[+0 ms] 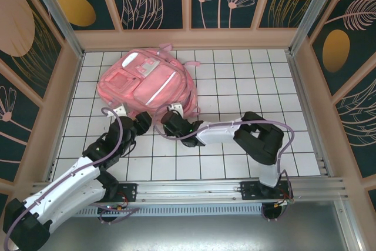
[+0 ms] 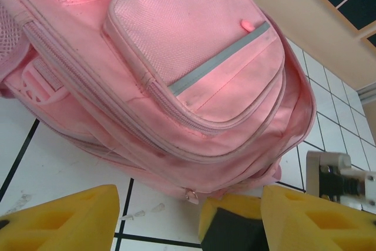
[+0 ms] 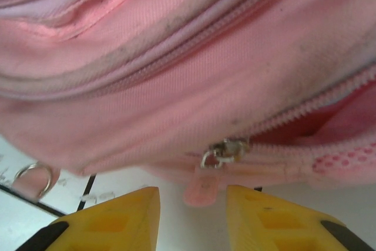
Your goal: Pack books, pencil case, and school supplies into a backpack
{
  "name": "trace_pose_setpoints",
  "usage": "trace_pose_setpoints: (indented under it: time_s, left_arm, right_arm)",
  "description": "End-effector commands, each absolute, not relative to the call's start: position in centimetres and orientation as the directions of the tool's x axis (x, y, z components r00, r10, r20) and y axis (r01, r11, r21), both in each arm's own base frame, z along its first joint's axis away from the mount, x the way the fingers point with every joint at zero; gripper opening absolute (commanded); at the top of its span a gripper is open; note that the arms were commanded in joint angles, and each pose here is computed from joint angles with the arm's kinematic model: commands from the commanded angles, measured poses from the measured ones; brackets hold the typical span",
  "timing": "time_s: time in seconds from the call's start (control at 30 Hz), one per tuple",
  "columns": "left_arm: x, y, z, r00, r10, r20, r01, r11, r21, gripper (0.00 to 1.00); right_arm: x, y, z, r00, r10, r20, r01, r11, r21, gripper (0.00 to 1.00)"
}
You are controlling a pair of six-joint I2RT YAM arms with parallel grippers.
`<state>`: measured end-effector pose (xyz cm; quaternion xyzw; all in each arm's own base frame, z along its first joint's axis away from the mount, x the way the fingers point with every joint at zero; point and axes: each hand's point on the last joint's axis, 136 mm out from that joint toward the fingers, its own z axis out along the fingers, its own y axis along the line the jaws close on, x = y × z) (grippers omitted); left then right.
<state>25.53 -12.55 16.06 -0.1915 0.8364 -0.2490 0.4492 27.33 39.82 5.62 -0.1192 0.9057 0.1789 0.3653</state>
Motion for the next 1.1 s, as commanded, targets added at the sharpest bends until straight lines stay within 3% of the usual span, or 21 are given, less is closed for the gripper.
trace_pose_setpoints:
  time_s: [0.0, 0.1, 0.3, 0.47, 0.7, 1.07]
  left_arm:
    - [25.4, -12.0, 15.3, -0.522, -0.553, -0.649, -0.127, 0.803, -0.582, 0.65]
    - [25.3, -12.0, 15.1, -0.525, -0.553, -0.647, -0.129, 0.803, -0.582, 0.65]
    - [25.4, -12.1, 15.0, -0.525, -0.552, -0.648, -0.127, 0.803, -0.582, 0.66]
    - [25.7, -12.5, 14.8, -0.536, -0.547, -0.643, -0.121, 0.804, -0.583, 0.66]
    - [26.0, -14.4, 13.8, -0.574, -0.566, -0.592, -0.094, 0.763, -0.639, 0.64]
    - [28.0, -18.9, 11.4, -0.613, -0.681, -0.401, -0.096, 0.568, -0.818, 0.65]
  right_arm:
    - [28.1, 39.4, 4.9, -0.708, -0.085, -0.701, -0.294, 0.938, 0.184, 0.35]
    - [28.6, 39.1, 4.8, -0.71, -0.074, -0.7, -0.264, 0.95, 0.167, 0.33]
    - [28.7, 37.7, 4.8, -0.71, -0.059, -0.702, -0.239, 0.958, 0.161, 0.1]
    - [28.4, 36.9, 5.4, -0.702, -0.049, -0.711, -0.237, 0.957, 0.167, 0.0]
    - [27.4, 36.8, 7.3, -0.691, -0.032, -0.722, -0.312, 0.915, 0.258, 0.0]
    - [26.0, 38.1, 9.1, -0.687, -0.025, -0.726, -0.421, 0.829, 0.369, 0.0]
